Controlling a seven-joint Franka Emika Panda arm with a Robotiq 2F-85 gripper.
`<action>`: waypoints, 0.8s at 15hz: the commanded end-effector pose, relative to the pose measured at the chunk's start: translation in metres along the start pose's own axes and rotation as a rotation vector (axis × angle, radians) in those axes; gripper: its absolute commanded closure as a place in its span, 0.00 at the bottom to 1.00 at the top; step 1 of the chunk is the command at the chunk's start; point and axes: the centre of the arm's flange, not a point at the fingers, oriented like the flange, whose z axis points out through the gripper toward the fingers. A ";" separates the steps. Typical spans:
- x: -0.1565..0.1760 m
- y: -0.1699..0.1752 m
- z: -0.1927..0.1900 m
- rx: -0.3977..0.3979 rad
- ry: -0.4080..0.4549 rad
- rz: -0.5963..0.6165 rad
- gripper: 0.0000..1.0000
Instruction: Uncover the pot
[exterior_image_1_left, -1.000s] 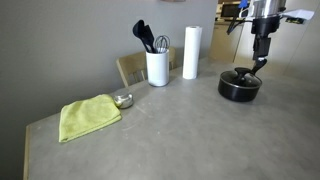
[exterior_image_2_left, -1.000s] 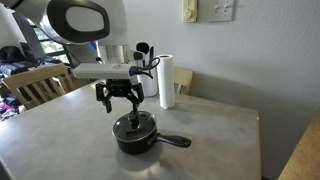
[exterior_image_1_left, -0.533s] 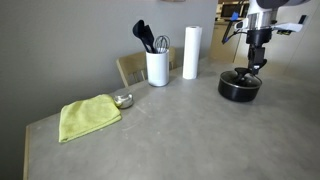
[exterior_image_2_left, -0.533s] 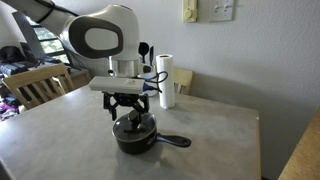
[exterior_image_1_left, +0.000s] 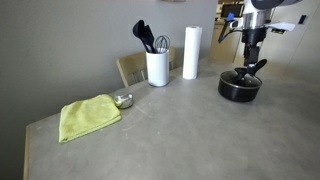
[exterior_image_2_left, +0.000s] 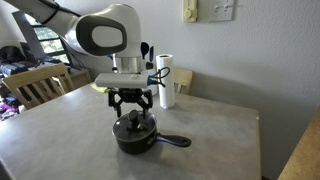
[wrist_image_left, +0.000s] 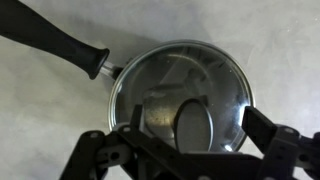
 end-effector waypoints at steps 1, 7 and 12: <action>0.014 0.006 0.007 0.021 -0.011 0.000 0.00; 0.024 0.004 0.027 0.033 -0.039 -0.002 0.27; 0.023 0.002 0.019 0.007 -0.033 -0.002 0.62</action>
